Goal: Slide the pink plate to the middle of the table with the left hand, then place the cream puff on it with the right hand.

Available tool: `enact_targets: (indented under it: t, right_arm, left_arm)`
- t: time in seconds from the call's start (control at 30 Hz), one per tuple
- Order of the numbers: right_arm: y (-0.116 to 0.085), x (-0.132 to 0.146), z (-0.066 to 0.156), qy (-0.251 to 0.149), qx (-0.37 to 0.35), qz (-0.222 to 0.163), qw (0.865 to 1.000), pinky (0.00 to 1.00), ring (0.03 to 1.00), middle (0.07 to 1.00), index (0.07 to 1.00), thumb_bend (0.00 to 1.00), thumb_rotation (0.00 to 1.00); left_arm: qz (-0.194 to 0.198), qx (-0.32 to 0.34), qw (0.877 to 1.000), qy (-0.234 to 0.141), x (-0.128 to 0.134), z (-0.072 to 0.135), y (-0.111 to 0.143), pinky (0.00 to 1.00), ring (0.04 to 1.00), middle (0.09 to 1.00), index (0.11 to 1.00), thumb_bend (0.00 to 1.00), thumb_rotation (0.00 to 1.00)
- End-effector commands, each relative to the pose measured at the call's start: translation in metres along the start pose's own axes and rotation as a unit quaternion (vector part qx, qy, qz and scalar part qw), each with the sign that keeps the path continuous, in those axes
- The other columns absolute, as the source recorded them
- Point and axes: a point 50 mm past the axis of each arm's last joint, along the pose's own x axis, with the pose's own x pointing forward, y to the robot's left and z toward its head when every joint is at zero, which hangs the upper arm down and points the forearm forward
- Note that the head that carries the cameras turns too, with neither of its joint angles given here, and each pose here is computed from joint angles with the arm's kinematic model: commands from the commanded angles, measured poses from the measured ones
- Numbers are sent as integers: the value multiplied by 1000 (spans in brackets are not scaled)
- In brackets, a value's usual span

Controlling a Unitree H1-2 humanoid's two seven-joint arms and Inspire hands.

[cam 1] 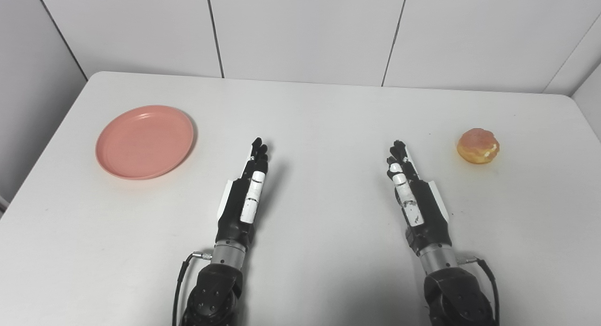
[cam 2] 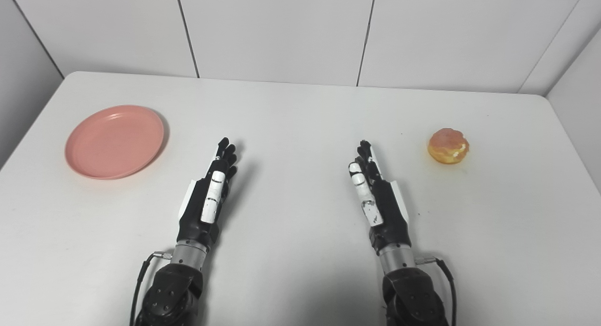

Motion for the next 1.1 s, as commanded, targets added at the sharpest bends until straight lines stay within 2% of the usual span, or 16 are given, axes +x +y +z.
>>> enact_targets:
  t: [0.0,0.17,0.47,0.8,0.97,1.07]
  right_arm:
    - [4,9,16,-39,9,4,999,1000,1000,1000,1000,646,919]
    - [5,9,16,-40,13,10,999,1000,1000,1000,1000,639,948]
    - [8,10,20,-32,15,35,999,1000,1000,1000,1000,667,933]
    - [7,10,19,-29,14,31,999,1000,1000,1000,1000,685,910]
    - [0,6,16,-27,13,31,999,1000,1000,1000,1000,681,908]
    - [-11,2,14,-29,9,24,999,1000,1000,1000,1000,658,902]
  left_arm:
    - [-8,1,1000,-20,3,6,-4,1000,1000,1000,1000,685,1000]
    - [-8,-2,1000,-21,3,6,-5,1000,1000,1000,1000,689,1000]
    - [-14,-1,1000,-25,1,6,-5,1000,1000,1000,1000,672,1000]
    - [-14,3,1000,-22,1,7,-5,1000,1000,1000,1000,683,1000]
    - [-18,-1,1000,-20,0,6,-11,1000,1000,1000,1000,675,1000]
    - [-22,-15,999,-18,-1,7,-22,1000,1000,1000,1000,647,1000]
